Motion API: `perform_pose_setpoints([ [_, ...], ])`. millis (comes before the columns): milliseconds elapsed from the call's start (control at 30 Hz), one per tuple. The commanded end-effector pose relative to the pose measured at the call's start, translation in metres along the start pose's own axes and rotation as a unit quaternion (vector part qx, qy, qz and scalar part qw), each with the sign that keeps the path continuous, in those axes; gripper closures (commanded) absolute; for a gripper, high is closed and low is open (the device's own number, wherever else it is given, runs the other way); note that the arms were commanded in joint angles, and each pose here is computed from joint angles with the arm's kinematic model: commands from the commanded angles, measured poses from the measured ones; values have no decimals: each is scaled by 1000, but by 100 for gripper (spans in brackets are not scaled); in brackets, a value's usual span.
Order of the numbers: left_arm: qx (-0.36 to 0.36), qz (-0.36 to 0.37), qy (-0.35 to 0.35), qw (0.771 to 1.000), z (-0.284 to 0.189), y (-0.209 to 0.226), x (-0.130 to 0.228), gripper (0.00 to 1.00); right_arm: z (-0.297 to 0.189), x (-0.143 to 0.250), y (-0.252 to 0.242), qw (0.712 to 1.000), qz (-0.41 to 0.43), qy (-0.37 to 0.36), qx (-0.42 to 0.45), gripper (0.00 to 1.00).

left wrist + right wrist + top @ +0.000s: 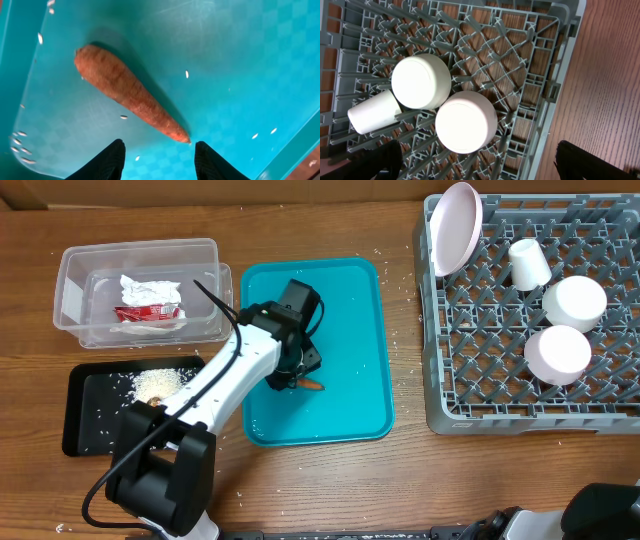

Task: Sort waste into correct bins and load items into the dishwasher
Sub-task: 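Lift the carrot and carry it to the black rice tray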

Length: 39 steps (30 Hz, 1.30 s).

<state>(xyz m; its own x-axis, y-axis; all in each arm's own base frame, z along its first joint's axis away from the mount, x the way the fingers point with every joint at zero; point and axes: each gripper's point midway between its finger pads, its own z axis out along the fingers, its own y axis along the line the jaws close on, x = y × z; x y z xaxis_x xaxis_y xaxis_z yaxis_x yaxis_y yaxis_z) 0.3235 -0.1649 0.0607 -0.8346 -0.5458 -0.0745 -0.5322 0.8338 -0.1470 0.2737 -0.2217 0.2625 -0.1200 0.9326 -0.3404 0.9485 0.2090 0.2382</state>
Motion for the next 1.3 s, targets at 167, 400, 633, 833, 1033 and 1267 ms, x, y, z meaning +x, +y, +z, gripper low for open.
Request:
perform_pose_setpoints([
  [167,-23,-113,-30,993,13,8,-5,43,-4,-3,1,1000,4,-8,-6,0],
  [400,-23,-125,-22,992,42,0,-8,30,-4,-3,1,1000,4,-8,-6,0],
  [633,-43,-140,-9,989,64,6,-4,30,-4,-3,1,1000,4,-8,-6,0],
  [833,-47,-129,-9,990,64,9,-7,64,-4,-3,1,1000,4,-8,-6,0],
  [1033,-57,-121,5,991,58,15,-6,96,-4,-3,1,1000,4,-8,-6,0],
  [1267,-42,-75,-4,996,28,13,-19,96,-4,-3,1,1000,4,-8,-6,0],
])
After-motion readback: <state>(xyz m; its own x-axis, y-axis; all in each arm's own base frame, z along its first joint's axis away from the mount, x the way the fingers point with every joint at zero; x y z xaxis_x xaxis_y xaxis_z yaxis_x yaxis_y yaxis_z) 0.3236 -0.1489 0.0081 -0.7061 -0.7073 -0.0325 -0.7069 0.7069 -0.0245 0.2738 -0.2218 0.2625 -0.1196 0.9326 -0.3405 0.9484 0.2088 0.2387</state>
